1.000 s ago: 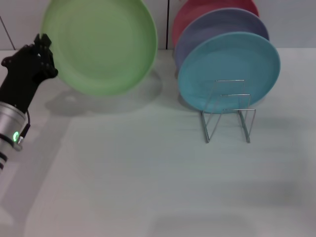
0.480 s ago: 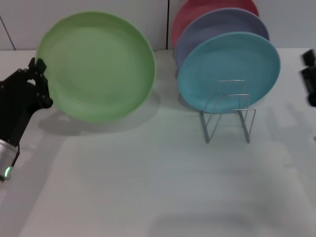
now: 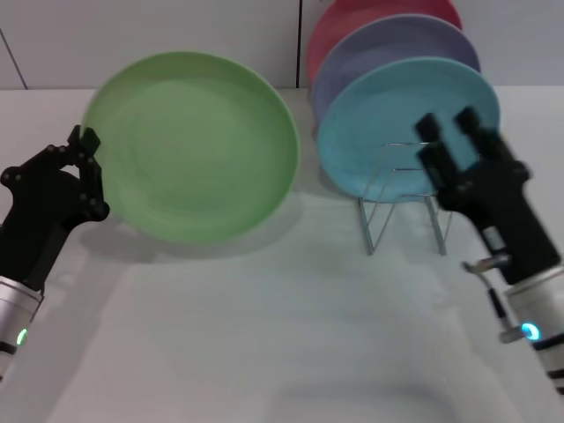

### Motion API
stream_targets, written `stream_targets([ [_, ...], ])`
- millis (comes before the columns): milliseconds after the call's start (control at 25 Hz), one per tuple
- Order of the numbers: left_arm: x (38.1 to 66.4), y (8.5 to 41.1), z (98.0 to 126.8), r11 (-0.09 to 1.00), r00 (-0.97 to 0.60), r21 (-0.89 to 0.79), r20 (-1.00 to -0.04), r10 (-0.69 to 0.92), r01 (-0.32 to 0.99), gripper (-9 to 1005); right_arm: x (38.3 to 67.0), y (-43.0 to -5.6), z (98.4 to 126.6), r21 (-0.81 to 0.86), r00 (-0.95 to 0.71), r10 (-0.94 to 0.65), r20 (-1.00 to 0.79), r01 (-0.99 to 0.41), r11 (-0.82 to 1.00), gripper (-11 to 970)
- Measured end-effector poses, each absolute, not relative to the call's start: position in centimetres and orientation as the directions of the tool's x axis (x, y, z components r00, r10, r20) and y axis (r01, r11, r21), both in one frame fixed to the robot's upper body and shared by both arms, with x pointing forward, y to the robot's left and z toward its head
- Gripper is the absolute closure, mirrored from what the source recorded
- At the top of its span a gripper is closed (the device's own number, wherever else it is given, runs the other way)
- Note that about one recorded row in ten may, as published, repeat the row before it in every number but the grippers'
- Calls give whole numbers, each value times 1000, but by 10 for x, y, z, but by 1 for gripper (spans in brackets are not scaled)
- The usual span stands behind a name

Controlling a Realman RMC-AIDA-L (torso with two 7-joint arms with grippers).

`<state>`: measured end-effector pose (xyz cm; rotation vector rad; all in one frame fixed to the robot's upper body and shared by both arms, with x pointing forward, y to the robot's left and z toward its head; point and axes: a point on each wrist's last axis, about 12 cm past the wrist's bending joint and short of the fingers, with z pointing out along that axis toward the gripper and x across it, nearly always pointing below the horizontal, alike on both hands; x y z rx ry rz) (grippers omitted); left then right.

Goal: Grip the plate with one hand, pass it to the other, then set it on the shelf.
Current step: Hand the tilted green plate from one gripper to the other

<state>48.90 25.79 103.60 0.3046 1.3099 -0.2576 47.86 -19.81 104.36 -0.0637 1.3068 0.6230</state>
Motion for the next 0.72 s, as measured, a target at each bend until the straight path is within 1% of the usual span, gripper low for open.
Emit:
stream_targets([
  [320, 493, 251, 1036, 943, 258, 115, -966, 33, 312, 958, 489, -171, 1042, 316, 14, 376, -927, -512, 799, 371],
  [640, 496, 251, 1039, 947, 272, 113, -962, 29, 300, 958, 499, -158, 1041, 306, -48, 335, -941, -545, 780, 370],
  [720, 497, 249, 1041, 946, 288, 138, -956, 50, 293, 958, 505, -153, 1040, 302, -75, 314, -946, -551, 778, 370],
])
